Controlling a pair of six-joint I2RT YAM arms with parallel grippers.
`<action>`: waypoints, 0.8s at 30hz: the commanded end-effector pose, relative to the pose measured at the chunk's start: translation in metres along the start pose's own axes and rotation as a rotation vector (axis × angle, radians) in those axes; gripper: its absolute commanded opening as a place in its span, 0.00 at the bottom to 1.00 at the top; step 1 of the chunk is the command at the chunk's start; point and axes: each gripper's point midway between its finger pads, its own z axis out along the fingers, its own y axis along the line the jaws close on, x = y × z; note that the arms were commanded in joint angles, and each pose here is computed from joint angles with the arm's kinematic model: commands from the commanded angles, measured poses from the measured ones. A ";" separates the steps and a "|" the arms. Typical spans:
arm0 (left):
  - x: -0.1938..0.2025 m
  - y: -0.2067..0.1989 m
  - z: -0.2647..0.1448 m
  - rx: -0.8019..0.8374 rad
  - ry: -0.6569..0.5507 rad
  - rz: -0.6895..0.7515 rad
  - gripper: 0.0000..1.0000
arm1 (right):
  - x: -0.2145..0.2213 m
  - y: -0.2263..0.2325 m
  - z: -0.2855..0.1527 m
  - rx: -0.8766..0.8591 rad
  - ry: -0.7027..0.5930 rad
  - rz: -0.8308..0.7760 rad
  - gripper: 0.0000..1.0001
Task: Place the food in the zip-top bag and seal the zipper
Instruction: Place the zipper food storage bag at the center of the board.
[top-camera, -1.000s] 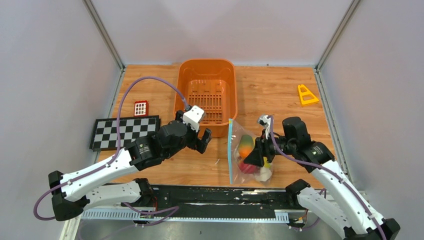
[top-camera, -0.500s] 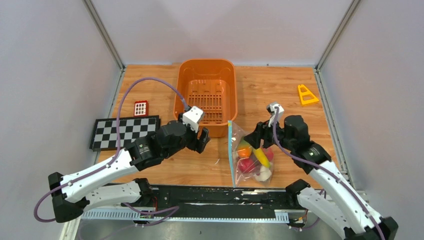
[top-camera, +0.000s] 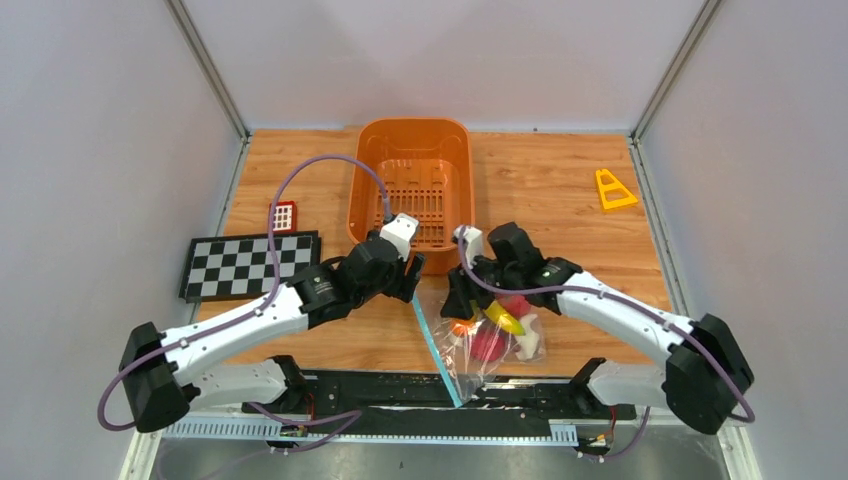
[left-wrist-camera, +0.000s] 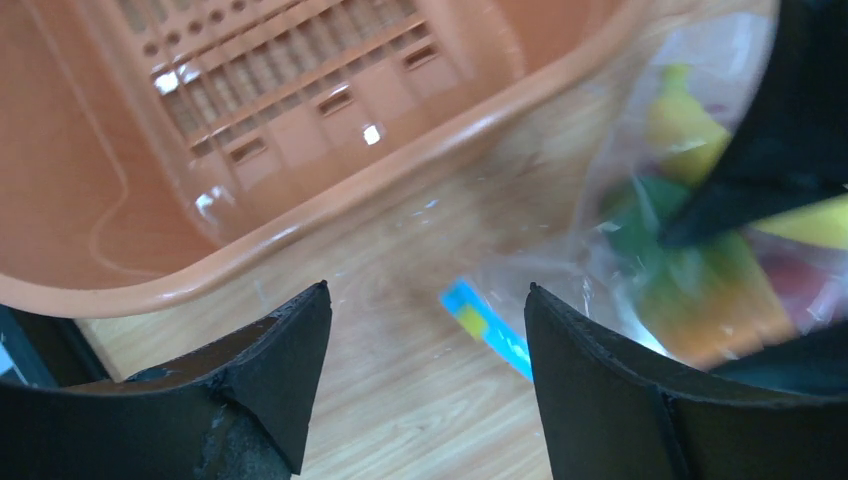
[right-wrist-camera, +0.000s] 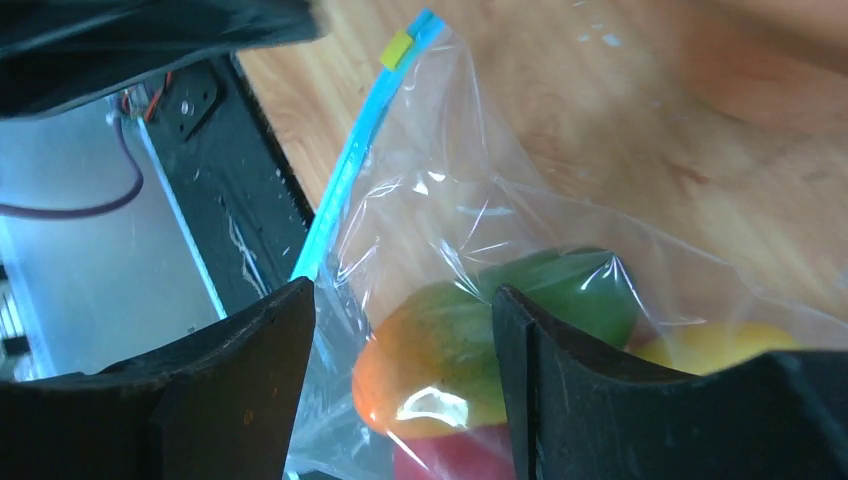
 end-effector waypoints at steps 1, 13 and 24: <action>0.012 0.025 0.021 -0.133 0.014 -0.065 0.76 | 0.006 0.022 0.017 -0.069 0.097 -0.092 0.65; -0.002 0.028 -0.018 -0.055 -0.133 -0.118 0.83 | -0.045 -0.018 -0.094 0.424 -0.378 -0.087 0.79; -0.006 0.014 -0.027 0.042 -0.167 -0.131 0.92 | 0.037 -0.030 -0.061 0.298 -0.241 0.179 0.75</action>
